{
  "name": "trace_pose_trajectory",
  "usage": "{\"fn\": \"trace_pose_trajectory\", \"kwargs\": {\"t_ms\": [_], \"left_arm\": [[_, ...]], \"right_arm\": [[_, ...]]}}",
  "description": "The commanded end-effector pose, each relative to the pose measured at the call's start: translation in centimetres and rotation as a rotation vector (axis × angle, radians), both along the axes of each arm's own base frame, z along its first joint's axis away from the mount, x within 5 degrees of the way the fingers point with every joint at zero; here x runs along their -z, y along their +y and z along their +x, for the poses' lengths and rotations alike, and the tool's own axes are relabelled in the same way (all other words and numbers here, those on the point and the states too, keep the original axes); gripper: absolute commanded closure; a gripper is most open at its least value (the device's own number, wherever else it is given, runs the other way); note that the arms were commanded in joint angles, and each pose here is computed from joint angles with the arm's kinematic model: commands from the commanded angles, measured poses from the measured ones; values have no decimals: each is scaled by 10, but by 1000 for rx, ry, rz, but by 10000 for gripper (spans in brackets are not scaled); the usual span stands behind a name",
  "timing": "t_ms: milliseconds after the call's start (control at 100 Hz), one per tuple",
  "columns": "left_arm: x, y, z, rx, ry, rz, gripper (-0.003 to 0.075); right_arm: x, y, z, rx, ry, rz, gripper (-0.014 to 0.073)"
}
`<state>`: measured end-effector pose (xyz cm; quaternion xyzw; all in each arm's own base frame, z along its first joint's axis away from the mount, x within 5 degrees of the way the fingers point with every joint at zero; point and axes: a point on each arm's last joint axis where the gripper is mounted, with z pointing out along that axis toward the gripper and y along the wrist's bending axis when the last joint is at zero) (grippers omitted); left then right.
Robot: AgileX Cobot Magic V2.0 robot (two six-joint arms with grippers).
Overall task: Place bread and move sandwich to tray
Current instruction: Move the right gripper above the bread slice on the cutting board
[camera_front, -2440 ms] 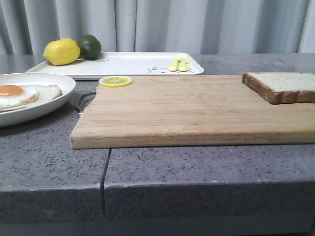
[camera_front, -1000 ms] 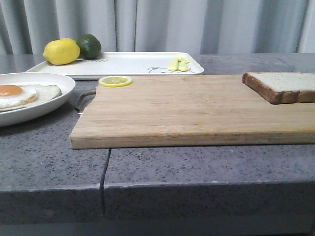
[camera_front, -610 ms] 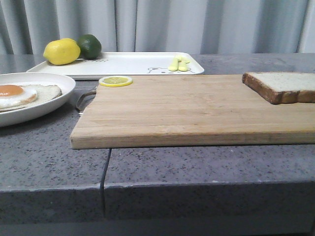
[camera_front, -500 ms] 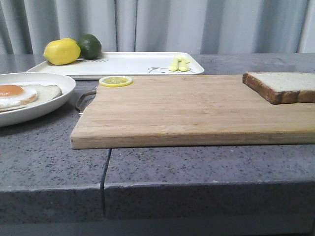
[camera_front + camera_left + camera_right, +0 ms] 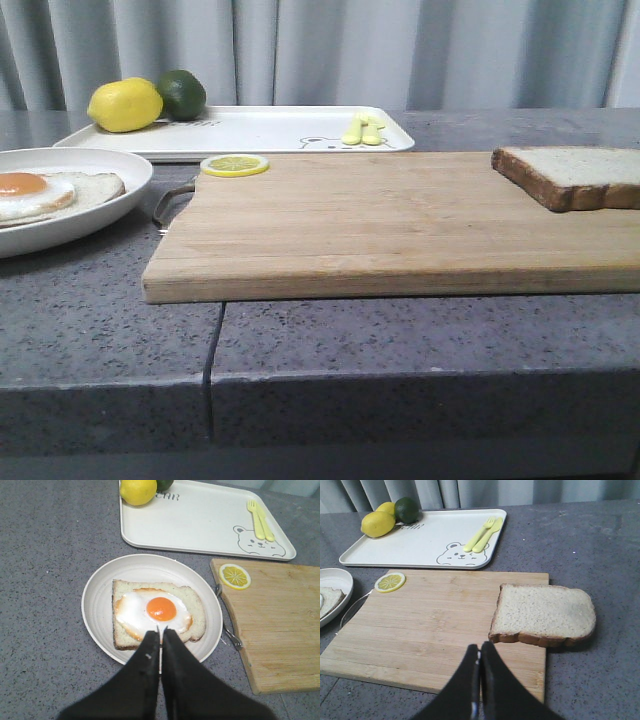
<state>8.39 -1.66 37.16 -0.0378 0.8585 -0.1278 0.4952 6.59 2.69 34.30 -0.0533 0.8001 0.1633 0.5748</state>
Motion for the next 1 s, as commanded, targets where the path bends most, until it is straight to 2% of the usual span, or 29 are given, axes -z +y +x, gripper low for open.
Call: {"fn": "trace_pose_trajectory", "kwargs": {"t_ms": [0, 170, 260, 330, 490, 550, 600, 990], "left_arm": [[-14, 0, 3, -5, -75, -22, 739], [-14, -1, 3, 21, -83, 17, 732], [-14, -2, 3, 24, -83, 8, 675], [-14, -2, 3, 28, -83, -3, 598], [-14, -3, 3, 30, -83, -7, 394], [-14, -3, 3, 30, -83, -7, 356], [-14, -3, 3, 30, -83, -7, 349], [-13, -3, 3, 30, -80, -7, 351]], "right_arm": [[-15, 0, 3, 15, -68, 29, 662], [-12, 0, 2, 7, -41, 22, 659], [-11, 0, 1, 2, -25, 18, 626], [-11, 1, 1, 1, -23, 17, 546], [-11, 0, 1, 2, -28, 18, 268], [-11, 0, 1, 4, -33, 20, 173], [-12, 0, 2, 5, -36, 20, 128], [-16, -1, 3, 21, -87, 34, 117]]}}
